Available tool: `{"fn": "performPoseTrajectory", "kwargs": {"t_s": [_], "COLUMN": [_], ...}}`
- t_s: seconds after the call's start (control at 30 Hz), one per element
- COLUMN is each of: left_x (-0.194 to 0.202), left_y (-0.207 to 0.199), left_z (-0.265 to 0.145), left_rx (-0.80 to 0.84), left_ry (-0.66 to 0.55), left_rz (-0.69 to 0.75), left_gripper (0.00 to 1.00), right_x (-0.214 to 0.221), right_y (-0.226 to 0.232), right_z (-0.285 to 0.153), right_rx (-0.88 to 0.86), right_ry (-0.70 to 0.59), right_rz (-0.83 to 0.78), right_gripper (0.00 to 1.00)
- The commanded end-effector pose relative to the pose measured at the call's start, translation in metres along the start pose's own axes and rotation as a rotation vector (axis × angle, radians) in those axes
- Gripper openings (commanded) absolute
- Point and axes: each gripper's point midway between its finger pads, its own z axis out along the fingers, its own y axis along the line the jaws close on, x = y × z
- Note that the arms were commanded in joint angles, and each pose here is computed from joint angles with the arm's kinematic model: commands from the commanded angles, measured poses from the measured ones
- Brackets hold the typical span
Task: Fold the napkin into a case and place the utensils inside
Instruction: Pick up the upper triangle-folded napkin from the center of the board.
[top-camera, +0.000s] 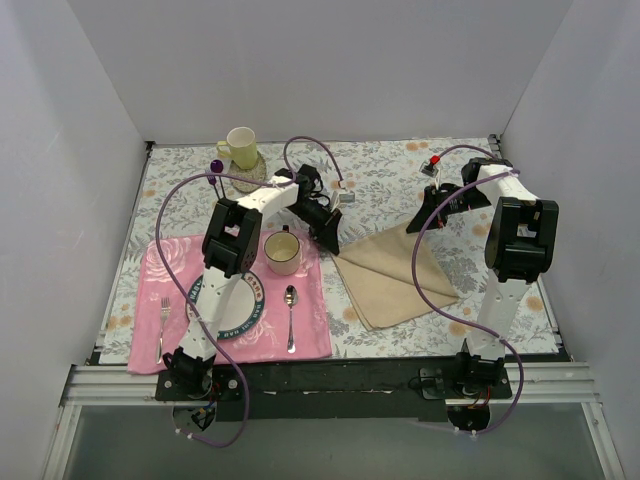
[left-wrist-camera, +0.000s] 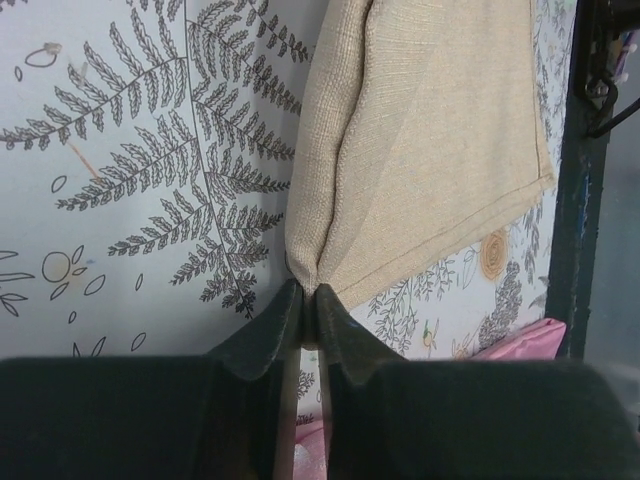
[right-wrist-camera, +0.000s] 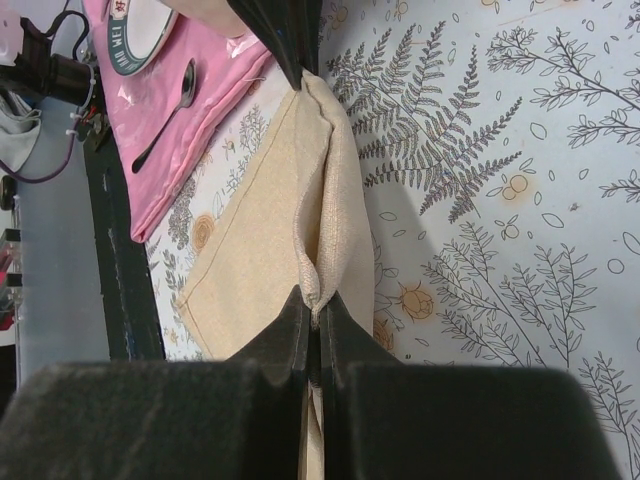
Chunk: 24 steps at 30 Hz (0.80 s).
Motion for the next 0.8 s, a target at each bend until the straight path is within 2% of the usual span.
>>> {"fn": "performPoseTrajectory", "kwargs": {"t_s": [0.0,0.27,0.4,0.57,0.63,0.77], "left_x": [-0.025,-0.063,-0.095,-0.136,-0.17,-0.227], "left_y": [-0.011,-0.028,-0.031,-0.008,0.005,0.014], "left_z": [-0.011,-0.045,-0.068,-0.101,-0.128,-0.182], "left_rx": [-0.007,-0.067,-0.173,-0.402,-0.559,-0.822], "left_ry": [-0.037,-0.131,-0.197,-0.246,-0.305,-0.397], "left_rz": [0.092,0.157,0.235,0.32,0.403,0.627], "left_gripper": [0.01,0.0,0.0,0.0,0.0,0.0], "right_x": [-0.018,-0.029,-0.044,-0.089,-0.121,-0.182], "right_y": [0.01,0.008,0.001,-0.009,-0.023,-0.016], "right_z": [-0.008,-0.028,-0.043,-0.071,-0.085,-0.117], "right_rx": [-0.004,0.061,0.143,0.319,0.428,0.596], "right_ry": [-0.039,-0.028,-0.028,-0.074,-0.128,-0.244], "right_rz": [-0.037,-0.083,-0.146,-0.319,-0.453,-0.673], "right_gripper": [0.01,0.01,0.01,0.01,0.01,0.01]}}
